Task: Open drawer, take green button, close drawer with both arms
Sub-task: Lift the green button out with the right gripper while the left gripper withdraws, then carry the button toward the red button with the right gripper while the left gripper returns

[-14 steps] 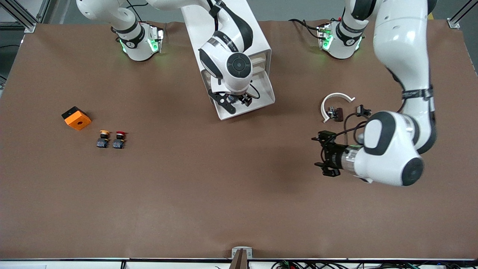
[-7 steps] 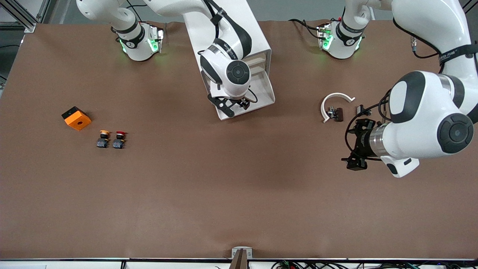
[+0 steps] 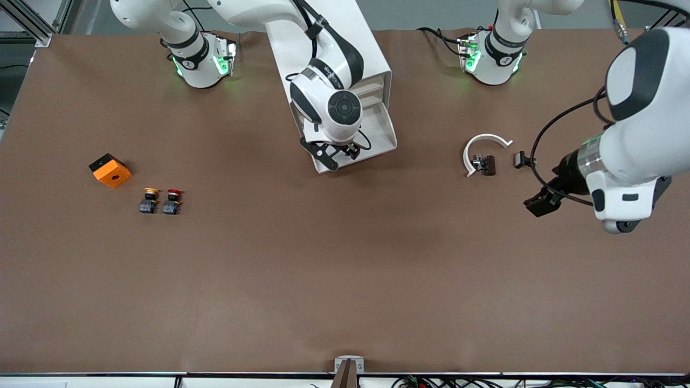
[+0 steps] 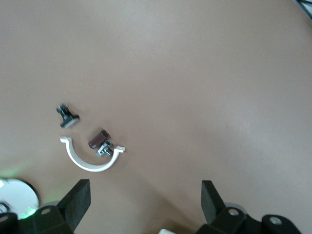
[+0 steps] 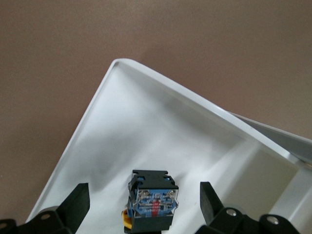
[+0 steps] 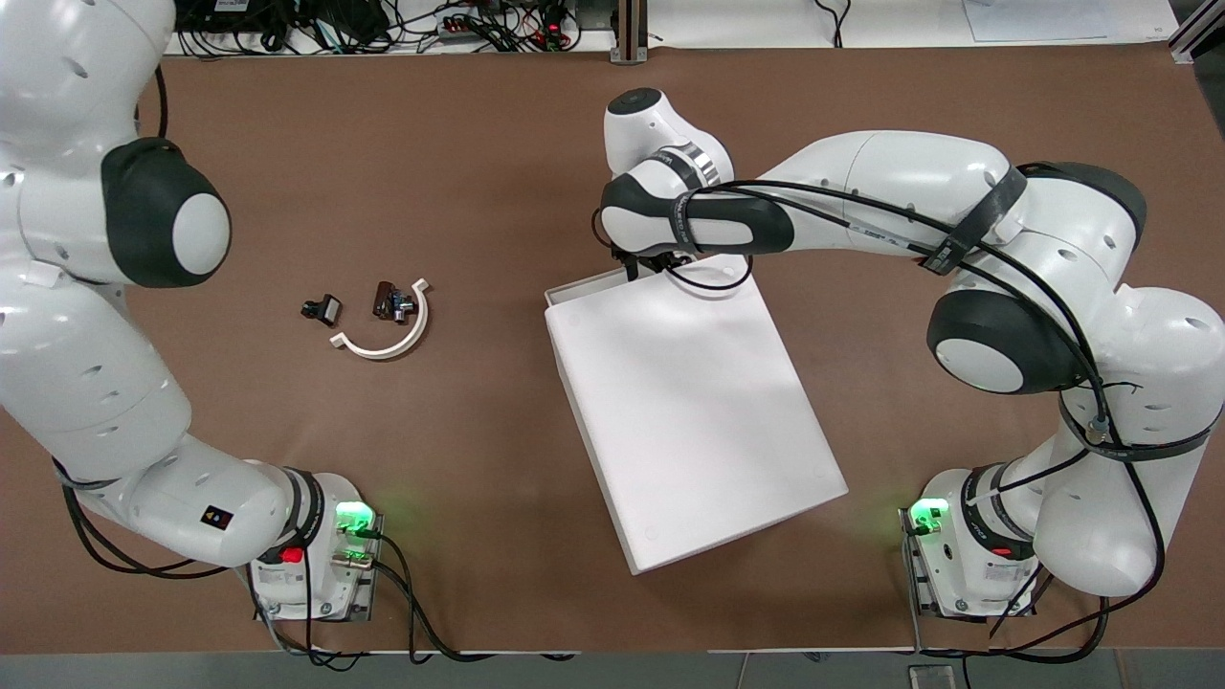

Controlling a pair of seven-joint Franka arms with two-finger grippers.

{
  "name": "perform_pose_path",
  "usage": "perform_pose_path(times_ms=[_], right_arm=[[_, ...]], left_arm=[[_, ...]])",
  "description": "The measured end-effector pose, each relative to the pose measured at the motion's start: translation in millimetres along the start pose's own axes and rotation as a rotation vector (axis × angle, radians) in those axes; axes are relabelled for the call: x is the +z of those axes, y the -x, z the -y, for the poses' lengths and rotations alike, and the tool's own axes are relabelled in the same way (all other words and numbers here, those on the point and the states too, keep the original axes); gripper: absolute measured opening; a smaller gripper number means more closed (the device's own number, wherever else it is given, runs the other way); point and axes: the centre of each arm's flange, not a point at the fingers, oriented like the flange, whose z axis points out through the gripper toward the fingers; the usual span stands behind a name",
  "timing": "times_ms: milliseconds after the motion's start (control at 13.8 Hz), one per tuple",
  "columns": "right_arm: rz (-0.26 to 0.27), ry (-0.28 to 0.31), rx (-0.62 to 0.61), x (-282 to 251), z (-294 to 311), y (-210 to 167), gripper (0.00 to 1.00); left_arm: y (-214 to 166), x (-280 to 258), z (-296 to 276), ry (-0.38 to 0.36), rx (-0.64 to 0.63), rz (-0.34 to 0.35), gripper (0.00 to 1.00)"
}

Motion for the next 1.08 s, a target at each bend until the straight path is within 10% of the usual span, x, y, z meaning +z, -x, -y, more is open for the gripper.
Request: perform_pose_path(times_ms=[289,506,1084], right_arm=[[0.0,0.011,-0.006,6.9,0.8,2.0,0.96],[-0.001,0.01,-0.013,7.9,1.7,2.9,0.65],[-0.001,0.001,-0.032,2.6,3.2,4.1,0.42]], left_arm=[[1.8,-8.4,6.0,0.016,0.224,-0.013,1.0],[-2.8,8.3,-4.0,0.068,0.331,-0.061,1.0],[37.9,152.1,-50.1,0.147,0.514,-0.118,1.0]])
